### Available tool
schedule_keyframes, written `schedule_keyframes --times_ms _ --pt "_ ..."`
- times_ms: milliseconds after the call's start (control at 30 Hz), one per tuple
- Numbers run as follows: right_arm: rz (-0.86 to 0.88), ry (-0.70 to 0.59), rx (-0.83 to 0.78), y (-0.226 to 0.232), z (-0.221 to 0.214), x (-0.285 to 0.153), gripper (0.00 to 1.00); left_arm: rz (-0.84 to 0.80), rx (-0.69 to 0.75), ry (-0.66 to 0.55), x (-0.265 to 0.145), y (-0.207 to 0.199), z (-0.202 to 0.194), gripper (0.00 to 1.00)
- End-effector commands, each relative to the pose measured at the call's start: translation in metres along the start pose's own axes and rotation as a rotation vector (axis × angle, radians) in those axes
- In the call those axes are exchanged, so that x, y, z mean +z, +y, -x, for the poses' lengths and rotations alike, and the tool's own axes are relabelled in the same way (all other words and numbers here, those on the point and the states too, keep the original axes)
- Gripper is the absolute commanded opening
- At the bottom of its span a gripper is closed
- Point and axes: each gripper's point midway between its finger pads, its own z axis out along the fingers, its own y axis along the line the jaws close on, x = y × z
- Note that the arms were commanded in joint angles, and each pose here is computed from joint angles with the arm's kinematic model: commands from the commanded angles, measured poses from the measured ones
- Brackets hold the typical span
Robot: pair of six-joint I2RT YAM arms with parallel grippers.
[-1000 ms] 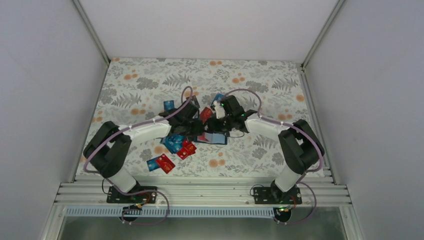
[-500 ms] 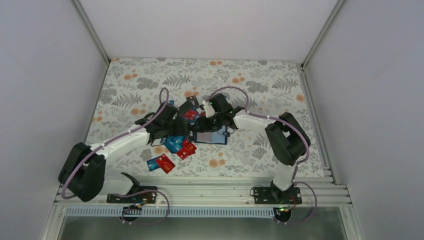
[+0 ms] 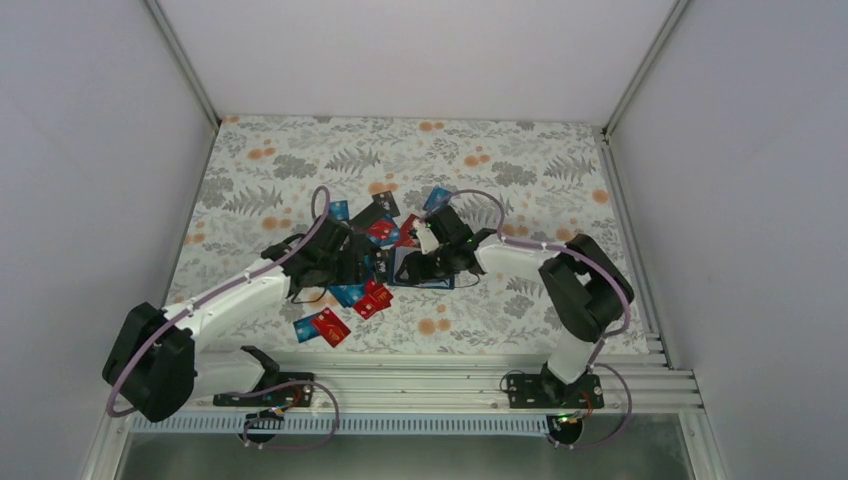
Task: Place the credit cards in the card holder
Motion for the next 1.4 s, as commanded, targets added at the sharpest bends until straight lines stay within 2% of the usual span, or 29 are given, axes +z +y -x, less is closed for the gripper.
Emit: schedule_keyframes --times_ms 0,167,233,433,533,667,1167,1367 --pt "0.069 -0.022 -0.054 0.032 -0.014 -0.01 0.45 0.093 -0.046 0.076 -0.012 0.018 -0.031 0.78" --pt "0.132 0.012 -0.104 0.064 -0.041 -0.008 0.46 0.201 -0.118 0.154 -0.011 0.035 -0.066 0.78" --pt "0.151 0.036 -0.119 0.075 -0.053 -0.002 0.47 0.228 -0.178 0.166 -0.006 0.043 -0.077 0.75" --pt "0.141 0.077 -0.129 0.088 -0.076 0.011 0.48 0.275 -0.3 0.091 0.006 0.065 -0.089 0.74" --pt "0.132 0.078 -0.13 0.089 -0.085 0.009 0.48 0.282 -0.303 0.076 0.011 0.072 -0.094 0.76" --pt "0.109 0.079 -0.122 0.083 -0.093 0.006 0.48 0.25 -0.305 0.118 0.021 0.069 -0.106 0.76" --pt "0.124 0.065 -0.085 0.084 -0.106 0.002 0.49 0.137 -0.24 0.198 0.021 0.024 -0.145 0.76" --pt "0.122 0.056 -0.087 0.091 -0.11 0.002 0.49 0.183 -0.217 0.102 0.002 0.02 -0.127 0.76"
